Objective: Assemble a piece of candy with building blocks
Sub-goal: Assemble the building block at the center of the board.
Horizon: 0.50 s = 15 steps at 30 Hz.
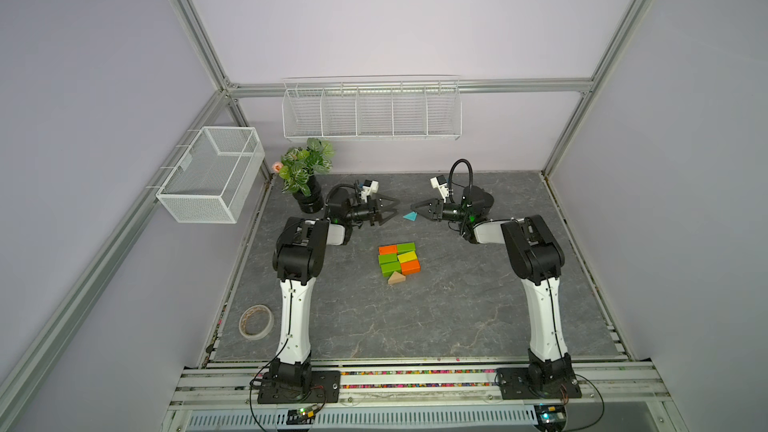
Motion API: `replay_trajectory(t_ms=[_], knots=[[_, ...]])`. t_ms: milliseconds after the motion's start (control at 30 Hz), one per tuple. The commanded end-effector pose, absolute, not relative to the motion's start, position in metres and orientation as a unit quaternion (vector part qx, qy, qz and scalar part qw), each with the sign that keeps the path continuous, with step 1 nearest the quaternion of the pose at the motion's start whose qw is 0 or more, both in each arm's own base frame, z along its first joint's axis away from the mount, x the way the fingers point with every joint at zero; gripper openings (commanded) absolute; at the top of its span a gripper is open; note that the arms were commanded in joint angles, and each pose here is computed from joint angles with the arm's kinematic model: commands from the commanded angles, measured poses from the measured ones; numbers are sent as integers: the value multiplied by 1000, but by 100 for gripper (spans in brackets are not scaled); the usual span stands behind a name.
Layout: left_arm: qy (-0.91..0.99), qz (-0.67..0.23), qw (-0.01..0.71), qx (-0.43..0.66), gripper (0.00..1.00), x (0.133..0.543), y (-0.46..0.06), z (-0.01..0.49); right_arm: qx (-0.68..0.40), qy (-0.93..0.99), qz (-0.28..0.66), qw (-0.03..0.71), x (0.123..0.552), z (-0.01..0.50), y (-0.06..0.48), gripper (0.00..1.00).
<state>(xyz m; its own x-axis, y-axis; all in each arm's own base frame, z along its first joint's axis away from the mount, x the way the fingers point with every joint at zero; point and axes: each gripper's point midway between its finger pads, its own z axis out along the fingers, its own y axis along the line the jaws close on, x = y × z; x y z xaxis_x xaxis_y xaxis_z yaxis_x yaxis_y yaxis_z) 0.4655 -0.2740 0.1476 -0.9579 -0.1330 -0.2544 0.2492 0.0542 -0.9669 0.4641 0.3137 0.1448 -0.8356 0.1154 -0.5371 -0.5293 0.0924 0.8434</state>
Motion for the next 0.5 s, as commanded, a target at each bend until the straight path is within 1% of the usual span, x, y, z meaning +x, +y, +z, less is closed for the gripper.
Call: replay_trajectory(t_ms=[0, 67, 133, 267, 467], knots=[[764, -620, 174, 37, 100, 471, -255, 149, -164, 694, 656, 246, 457, 148, 313, 7], [807, -559, 182, 50, 100, 467, -248, 140, -153, 704, 652, 237, 458, 141, 314, 7], [819, -535, 200, 55, 100, 467, -242, 144, -148, 710, 649, 231, 457, 134, 318, 7], [823, -520, 223, 49, 100, 467, -237, 152, -151, 737, 625, 207, 447, 116, 338, 7], [818, -529, 220, 45, 100, 466, -238, 149, -175, 794, 555, 177, 426, 88, 364, 8]])
